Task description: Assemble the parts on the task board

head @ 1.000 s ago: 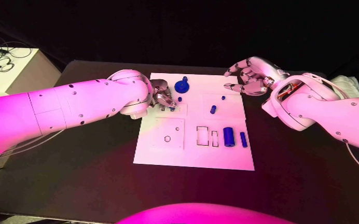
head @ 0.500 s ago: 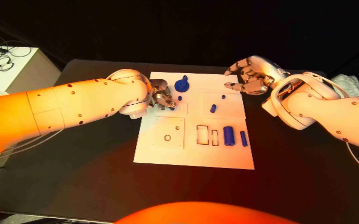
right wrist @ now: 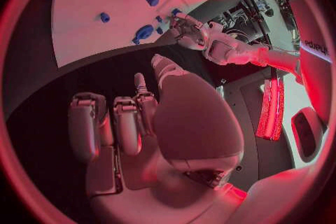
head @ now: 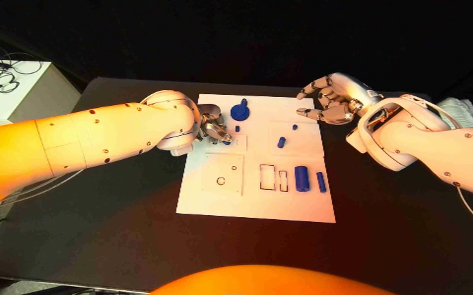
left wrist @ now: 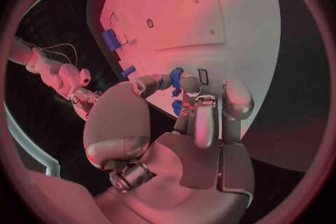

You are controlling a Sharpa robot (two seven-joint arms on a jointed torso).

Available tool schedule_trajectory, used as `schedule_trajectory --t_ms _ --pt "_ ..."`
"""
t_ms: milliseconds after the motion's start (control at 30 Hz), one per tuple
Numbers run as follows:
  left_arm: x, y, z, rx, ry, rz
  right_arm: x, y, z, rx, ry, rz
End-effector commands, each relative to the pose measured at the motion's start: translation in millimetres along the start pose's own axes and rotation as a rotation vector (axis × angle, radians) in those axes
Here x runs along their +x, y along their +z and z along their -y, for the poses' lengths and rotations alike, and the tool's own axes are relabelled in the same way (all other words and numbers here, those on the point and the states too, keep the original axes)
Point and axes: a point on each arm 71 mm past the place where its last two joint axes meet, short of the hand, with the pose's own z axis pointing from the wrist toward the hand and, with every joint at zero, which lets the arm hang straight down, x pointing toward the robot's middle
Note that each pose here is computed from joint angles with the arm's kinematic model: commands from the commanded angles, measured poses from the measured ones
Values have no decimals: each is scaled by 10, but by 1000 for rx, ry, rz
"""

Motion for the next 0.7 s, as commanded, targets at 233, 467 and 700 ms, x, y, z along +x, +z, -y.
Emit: schedule_trajectory --t_ms 233,467,700 --pt "34 11 -16 -10 23 -32 1 -6 8 -1 -7 -7" --pt "43 23 12 -6 26 -39 1 -6 7 -1 -6 -7" --pt "48 44 44 -2 22 -43 0 -8 8 0 -6 -7"
